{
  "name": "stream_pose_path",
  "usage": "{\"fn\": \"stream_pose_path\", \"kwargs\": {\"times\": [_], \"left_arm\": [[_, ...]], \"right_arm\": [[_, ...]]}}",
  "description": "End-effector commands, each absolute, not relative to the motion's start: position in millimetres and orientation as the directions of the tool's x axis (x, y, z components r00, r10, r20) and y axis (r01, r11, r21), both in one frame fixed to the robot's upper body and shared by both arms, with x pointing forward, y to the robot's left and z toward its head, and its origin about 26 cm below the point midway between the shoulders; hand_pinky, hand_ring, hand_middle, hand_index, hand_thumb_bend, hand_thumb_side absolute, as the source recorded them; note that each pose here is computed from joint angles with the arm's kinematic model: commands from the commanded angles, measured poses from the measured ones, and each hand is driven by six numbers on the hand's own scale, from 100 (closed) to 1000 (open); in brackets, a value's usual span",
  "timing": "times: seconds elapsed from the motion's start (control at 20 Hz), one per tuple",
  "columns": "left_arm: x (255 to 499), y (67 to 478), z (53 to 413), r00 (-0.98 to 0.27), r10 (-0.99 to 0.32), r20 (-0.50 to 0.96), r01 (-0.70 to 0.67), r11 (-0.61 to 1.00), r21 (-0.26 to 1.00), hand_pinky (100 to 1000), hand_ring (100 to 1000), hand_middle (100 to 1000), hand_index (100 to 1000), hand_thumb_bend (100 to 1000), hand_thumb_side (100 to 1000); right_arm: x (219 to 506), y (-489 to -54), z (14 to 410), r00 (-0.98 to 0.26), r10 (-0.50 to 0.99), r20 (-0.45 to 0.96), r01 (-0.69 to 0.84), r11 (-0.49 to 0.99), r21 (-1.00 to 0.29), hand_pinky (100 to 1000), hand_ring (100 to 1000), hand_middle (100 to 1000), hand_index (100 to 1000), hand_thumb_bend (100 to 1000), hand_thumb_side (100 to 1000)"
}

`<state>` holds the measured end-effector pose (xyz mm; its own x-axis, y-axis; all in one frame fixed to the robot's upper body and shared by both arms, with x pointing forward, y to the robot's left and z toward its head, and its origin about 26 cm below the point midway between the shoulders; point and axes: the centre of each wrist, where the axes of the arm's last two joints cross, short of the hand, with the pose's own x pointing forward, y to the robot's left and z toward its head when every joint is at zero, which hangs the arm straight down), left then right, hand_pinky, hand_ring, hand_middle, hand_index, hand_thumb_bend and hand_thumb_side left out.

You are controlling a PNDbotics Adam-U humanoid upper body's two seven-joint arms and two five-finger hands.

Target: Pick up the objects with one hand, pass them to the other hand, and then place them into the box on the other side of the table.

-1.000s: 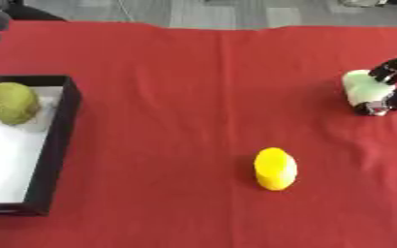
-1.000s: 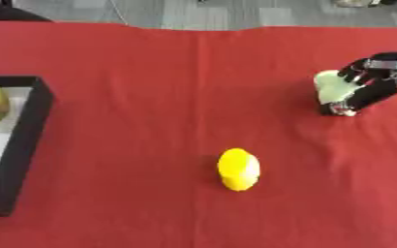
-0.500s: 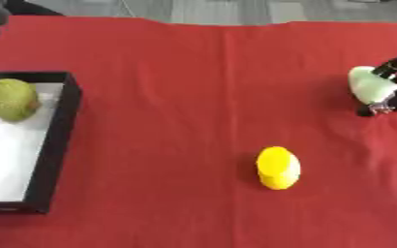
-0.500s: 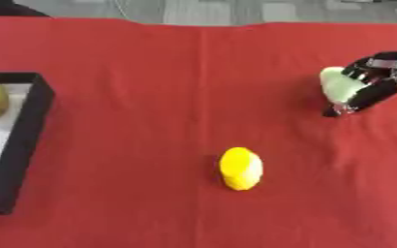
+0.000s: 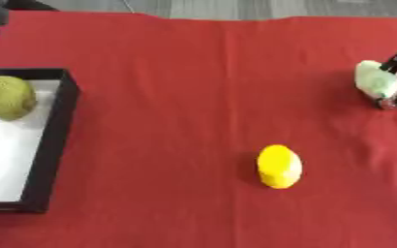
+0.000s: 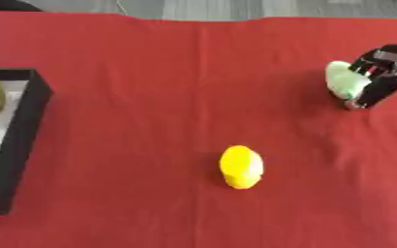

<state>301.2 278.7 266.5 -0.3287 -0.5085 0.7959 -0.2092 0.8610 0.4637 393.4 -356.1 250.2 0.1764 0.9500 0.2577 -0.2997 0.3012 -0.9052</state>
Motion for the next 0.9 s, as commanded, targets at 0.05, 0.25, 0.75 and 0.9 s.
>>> {"fn": "stream_pose_path", "kwargs": {"times": [0.05, 0.25, 0.75, 0.9], "left_arm": [[298.7, 277.7, 275.8, -0.356, -0.520, 0.776, -0.216, 0.854, 0.473, 809, 731, 599, 717, 100, 720], [298.9, 276.7, 276.6, -0.361, -0.519, 0.774, -0.212, 0.854, 0.474, 808, 731, 598, 718, 100, 718], [299.0, 275.3, 275.4, -0.358, -0.523, 0.773, -0.203, 0.852, 0.482, 810, 733, 592, 719, 100, 719], [299.0, 275.5, 275.6, -0.357, -0.525, 0.773, -0.203, 0.851, 0.484, 810, 733, 591, 718, 100, 718]], "right_arm": [[393.0, -366.4, 244.8, 0.220, 0.942, 0.252, -0.288, 0.310, -0.906, 899, 756, 723, 783, 373, 100], [391.7, -368.2, 244.0, 0.229, 0.947, 0.228, -0.244, 0.282, -0.928, 879, 706, 671, 736, 332, 100], [389.7, -370.2, 241.2, 0.258, 0.936, 0.239, -0.045, 0.259, -0.965, 802, 579, 477, 502, 359, 100], [388.8, -371.8, 239.6, 0.257, 0.934, 0.248, -0.013, 0.260, -0.965, 795, 573, 450, 459, 370, 100]]}}
